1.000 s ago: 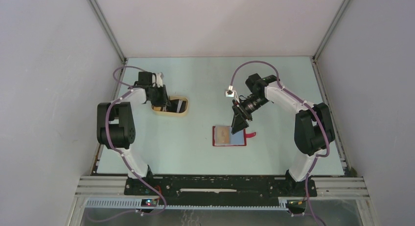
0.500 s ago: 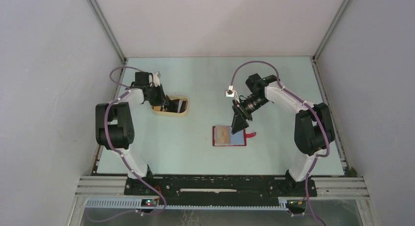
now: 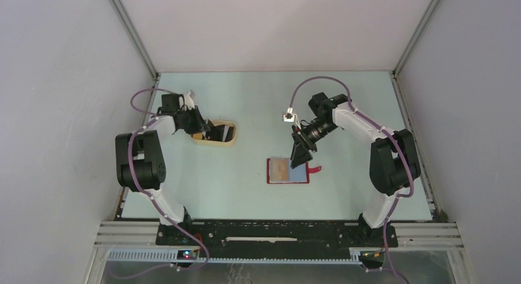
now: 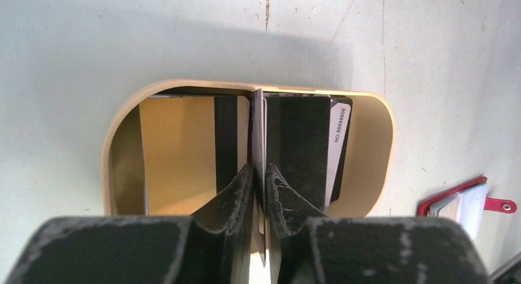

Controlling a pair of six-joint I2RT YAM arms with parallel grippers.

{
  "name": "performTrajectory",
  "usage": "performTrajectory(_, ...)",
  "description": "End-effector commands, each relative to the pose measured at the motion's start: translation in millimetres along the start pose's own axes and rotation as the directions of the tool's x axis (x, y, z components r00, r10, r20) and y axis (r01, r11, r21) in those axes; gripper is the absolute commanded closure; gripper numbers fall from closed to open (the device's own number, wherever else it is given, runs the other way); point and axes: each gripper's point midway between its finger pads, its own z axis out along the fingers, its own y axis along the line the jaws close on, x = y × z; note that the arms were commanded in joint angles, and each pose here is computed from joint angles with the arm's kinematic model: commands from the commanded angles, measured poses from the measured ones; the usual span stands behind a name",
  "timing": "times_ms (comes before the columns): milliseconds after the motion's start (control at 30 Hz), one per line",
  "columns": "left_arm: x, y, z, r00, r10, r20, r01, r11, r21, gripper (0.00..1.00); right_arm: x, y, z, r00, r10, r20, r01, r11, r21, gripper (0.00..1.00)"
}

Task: Put the credit cards into the card holder
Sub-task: Pick up the credit card from the storage box.

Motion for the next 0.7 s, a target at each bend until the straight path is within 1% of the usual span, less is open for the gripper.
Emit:
performTrajectory(0,-10.2,-11.4,-9.4,0.999,0.001,0.048,-0.003,0.998,0.057,0.82,-12.8,4.3,-5.2,0.999,-0.042,0.030,0.042,0.999,-0.006,0.30)
performTrajectory(167,-7.6,-9.9,-7.6,0.999,-0.010,0.039,0.007,0.998,0.065,0.82,-12.7,4.3,-5.5,0.999,-0.041,0.030,0.042,0.999,-0.005,0.30)
performTrajectory(400,-12.8,-7.3,-16.6,0.996,-0.019,0.082,0.015,0.998,0.057,0.83,-12.3,4.9,-5.6,0.999,-0.039,0.029,0.039,0.999,-0.007,0.30)
performTrajectory(667,-10.4,-4.6,-17.5,0.996,-0.029,0.083,0.024,0.998,0.060,0.83,-12.1,5.0,-5.8,0.999,-0.040,0.029,0.040,0.999,-0.007,0.30)
